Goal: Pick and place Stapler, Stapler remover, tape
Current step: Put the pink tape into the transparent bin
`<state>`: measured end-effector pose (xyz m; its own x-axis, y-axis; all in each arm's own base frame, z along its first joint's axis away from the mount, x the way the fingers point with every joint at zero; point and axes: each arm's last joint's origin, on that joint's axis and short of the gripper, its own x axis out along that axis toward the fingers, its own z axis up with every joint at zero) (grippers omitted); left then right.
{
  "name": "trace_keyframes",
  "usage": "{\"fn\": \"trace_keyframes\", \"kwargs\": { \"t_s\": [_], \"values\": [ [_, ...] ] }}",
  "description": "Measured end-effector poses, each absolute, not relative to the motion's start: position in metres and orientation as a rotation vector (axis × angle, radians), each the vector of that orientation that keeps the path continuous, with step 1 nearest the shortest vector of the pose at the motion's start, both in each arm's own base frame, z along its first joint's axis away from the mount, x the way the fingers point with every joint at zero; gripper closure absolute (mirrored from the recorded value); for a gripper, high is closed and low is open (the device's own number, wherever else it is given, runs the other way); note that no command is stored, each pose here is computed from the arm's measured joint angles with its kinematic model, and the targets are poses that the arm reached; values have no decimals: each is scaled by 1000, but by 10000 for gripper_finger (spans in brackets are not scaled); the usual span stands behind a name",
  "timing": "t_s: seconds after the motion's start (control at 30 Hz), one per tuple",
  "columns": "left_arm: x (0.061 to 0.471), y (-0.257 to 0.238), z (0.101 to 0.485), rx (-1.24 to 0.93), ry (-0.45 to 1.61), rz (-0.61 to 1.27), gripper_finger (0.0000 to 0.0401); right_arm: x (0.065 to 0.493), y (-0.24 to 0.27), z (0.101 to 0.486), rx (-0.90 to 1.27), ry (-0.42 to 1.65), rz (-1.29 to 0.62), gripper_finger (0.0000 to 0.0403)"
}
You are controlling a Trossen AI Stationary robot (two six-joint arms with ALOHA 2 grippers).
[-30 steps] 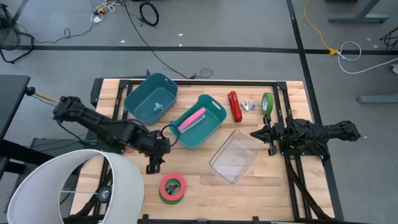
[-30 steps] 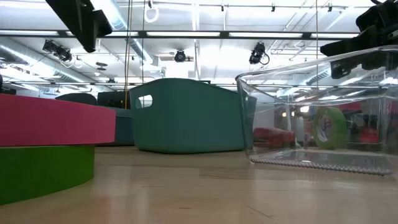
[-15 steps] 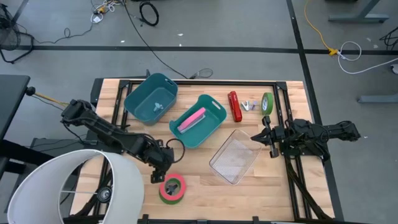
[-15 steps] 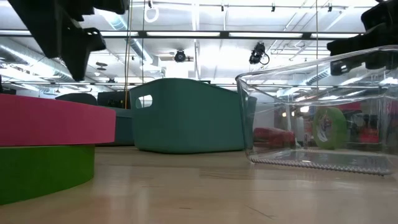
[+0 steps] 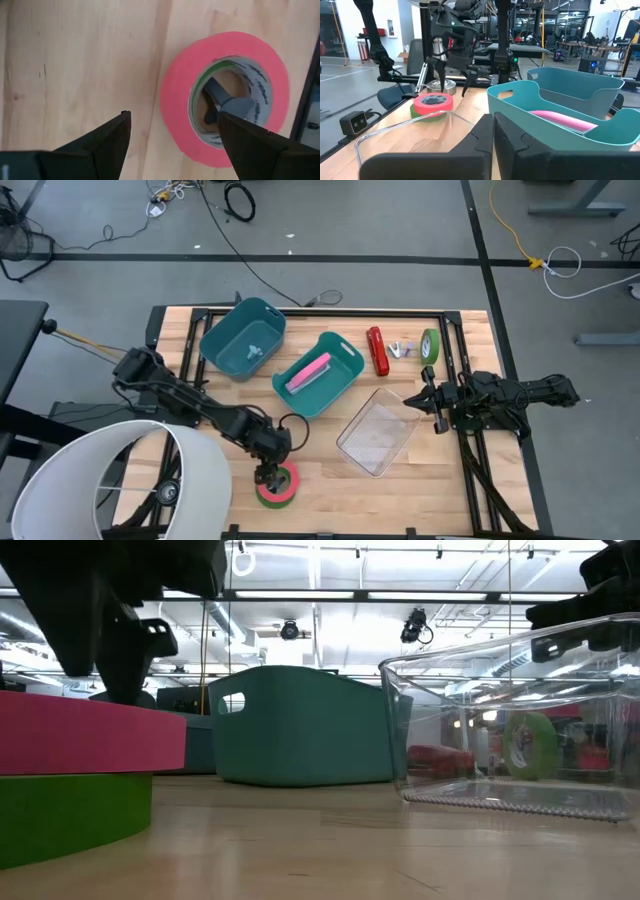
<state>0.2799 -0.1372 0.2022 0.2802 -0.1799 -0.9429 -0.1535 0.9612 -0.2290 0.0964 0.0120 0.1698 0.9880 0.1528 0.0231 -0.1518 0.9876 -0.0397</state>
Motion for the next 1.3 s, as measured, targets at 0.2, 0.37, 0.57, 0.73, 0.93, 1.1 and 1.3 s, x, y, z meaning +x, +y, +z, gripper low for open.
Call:
{"fn": "trace_keyframes", "kwargs": {
  "t_s": [0.2, 0.37, 0.57, 0.73, 0.93, 1.1, 1.3],
  "values": [
    [285, -140, 193, -309, 1310, -22, 101, 96, 12, 170, -38, -26, 153, 388],
    [289, -143, 189, -327, 1295, -24, 101, 96, 12, 170, -38, -26, 153, 388],
    [290, -143, 180, -311, 1329, -3, 101, 96, 12, 170, -38, -27, 153, 388],
    [290, -144, 174, -313, 1361, -11, 103, 96, 12, 170, -38, -28, 152, 388],
    [292, -145, 169, -323, 1381, -31, 138, 96, 12, 170, -38, -27, 152, 388],
    [293, -144, 169, -328, 1381, -30, 194, 96, 12, 170, -38, -27, 151, 388],
    [293, -144, 170, -338, 1381, -39, 255, 96, 12, 170, -38, -26, 153, 388]
  ]
}}
